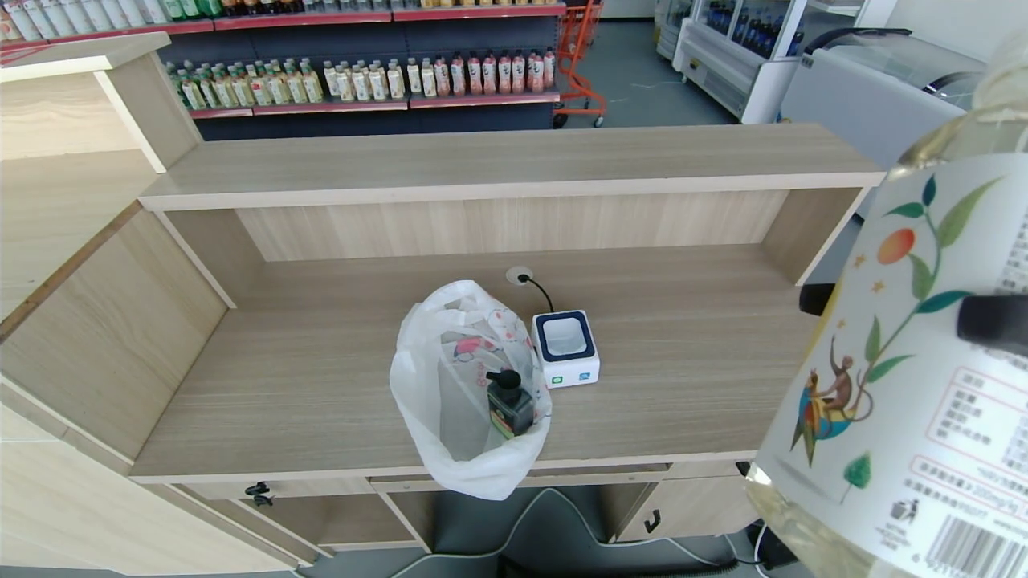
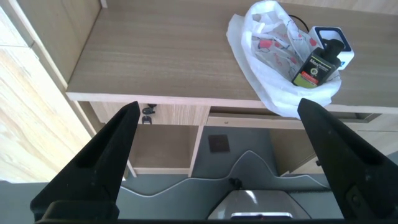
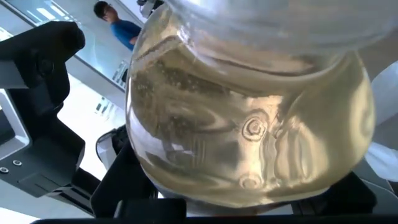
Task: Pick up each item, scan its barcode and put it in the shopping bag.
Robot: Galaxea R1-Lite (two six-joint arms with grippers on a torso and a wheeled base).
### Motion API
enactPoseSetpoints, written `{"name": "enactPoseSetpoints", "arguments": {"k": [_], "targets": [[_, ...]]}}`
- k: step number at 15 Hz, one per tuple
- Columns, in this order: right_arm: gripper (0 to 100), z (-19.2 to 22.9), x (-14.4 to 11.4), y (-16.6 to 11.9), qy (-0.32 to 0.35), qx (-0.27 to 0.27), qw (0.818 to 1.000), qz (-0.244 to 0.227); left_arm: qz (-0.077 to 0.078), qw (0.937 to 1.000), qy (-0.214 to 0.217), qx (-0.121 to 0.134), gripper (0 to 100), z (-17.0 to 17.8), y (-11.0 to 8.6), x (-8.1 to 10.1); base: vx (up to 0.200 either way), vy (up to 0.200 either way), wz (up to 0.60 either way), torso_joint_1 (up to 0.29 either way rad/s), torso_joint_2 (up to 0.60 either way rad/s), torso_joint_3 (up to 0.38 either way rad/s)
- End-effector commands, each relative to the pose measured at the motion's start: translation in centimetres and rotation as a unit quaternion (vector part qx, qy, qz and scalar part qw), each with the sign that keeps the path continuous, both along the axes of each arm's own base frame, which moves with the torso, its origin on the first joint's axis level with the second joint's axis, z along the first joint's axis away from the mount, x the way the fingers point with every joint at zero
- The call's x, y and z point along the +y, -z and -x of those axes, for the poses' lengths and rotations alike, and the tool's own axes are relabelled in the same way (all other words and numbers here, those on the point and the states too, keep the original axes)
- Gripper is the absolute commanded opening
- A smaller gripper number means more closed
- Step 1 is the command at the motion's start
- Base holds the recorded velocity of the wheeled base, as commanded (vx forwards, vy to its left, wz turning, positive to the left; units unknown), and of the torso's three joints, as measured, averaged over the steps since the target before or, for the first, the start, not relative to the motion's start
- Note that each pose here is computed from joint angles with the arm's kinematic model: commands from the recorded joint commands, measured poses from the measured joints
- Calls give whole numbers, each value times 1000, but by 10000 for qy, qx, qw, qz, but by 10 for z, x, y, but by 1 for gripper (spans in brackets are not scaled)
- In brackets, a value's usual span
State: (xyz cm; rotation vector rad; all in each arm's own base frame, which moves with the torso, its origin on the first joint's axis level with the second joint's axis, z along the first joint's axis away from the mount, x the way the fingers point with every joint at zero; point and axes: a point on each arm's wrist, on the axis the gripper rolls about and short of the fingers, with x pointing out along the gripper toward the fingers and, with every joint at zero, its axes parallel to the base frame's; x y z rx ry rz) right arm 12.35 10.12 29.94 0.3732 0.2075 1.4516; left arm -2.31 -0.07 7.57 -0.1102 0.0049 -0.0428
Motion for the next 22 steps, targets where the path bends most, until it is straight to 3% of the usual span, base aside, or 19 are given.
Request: {"name": "enactPoseSetpoints", "arguments": {"k": [1, 18, 20, 22], "targets": [[0, 1, 3, 0, -94, 0, 10000, 3, 1, 10000, 0, 3, 100, 0, 0, 0, 0, 0, 0, 0, 0, 0], [0, 4, 3, 3, -114, -4, 9999, 25, 1, 10000, 0, 3, 100, 0, 0, 0, 0, 0, 0, 0, 0, 0], [0, 1, 0, 4, 31, -165, 9998, 53, 1, 10000, 0, 3, 100, 0, 0, 0, 0, 0, 0, 0, 0, 0], [0, -17, -10, 14, 624, -634, 9956, 301, 1, 10000, 0, 3, 100, 0, 0, 0, 0, 0, 0, 0, 0, 0]]}}
